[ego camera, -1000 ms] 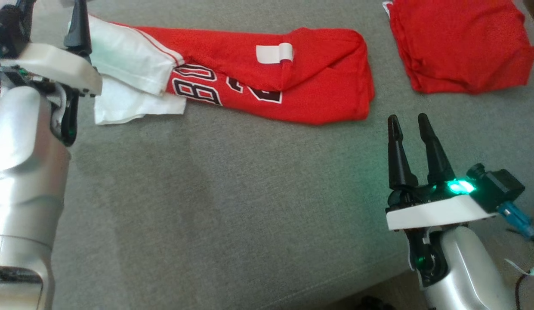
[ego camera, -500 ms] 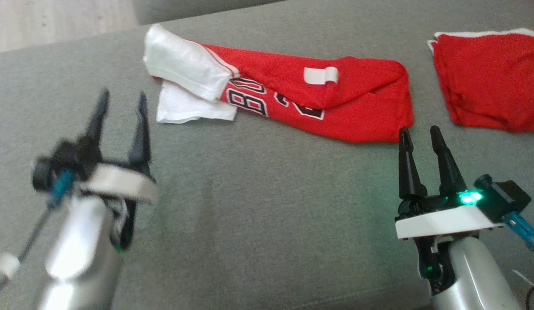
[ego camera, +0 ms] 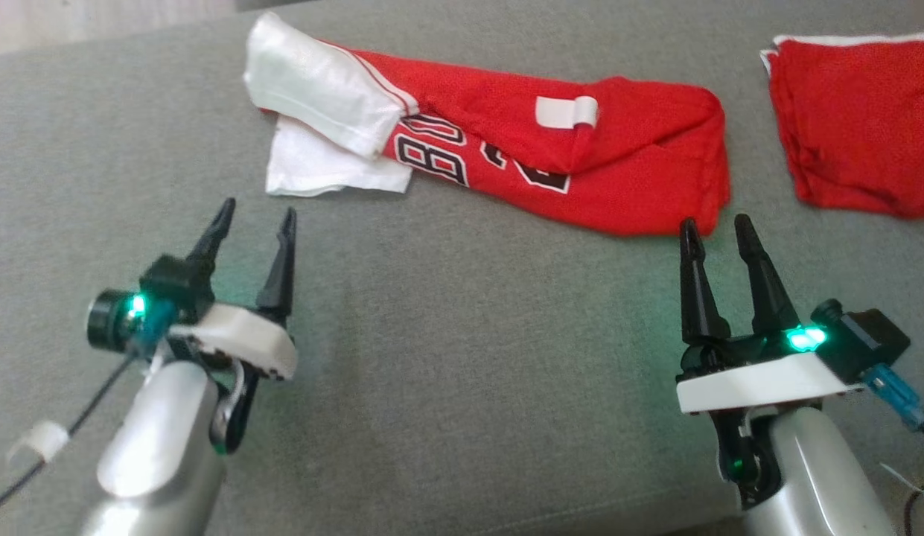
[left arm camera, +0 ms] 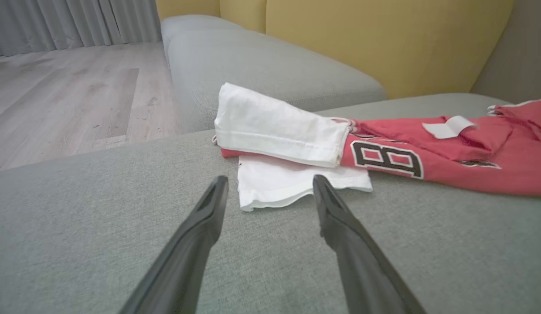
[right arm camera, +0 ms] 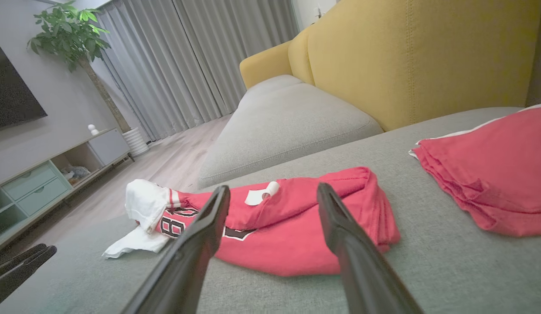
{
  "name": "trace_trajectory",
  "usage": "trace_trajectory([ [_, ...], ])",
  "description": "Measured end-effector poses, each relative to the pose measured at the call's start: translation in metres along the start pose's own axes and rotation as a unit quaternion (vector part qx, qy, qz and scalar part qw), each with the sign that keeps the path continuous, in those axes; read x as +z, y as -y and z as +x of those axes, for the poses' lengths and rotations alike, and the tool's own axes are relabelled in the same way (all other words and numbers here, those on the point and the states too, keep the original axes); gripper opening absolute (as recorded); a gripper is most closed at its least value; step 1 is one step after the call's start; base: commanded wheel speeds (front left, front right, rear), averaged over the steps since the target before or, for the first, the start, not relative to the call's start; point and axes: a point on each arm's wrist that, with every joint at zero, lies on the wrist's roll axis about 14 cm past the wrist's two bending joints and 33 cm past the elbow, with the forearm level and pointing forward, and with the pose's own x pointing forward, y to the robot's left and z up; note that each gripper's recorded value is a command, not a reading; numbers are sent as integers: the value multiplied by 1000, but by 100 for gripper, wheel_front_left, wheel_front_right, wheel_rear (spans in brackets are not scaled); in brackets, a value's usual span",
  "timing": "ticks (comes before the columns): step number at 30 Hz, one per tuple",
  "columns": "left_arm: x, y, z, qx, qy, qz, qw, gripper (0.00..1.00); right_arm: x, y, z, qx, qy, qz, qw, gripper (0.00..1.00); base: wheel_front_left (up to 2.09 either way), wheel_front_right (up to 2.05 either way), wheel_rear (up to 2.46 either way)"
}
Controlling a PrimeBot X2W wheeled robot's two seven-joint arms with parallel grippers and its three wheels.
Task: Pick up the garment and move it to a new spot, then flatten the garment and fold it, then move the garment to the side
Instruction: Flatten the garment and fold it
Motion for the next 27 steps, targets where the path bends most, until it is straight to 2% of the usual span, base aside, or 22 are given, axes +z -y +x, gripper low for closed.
trace_trajectory([
  [9,-31,-6,51,-1,-75,7,997,100,-12,28,-5,-43,-19,-4,999,100,0,0,0],
  [17,-57,-19,76,14,-130,12,991,100,-8,41,-2,-60,-15,-10,998,100,0,0,0],
  [18,-58,-20,77,12,-137,12,990,47,-8,42,-2,-62,-14,-9,998,100,0,0,0],
  [19,-57,-19,78,7,-139,11,990,0,-7,42,-2,-62,-13,-7,998,100,0,0,0],
  [27,-48,-17,63,10,-102,-7,995,0,0,33,-1,-49,-2,-4,999,100,0,0,0],
])
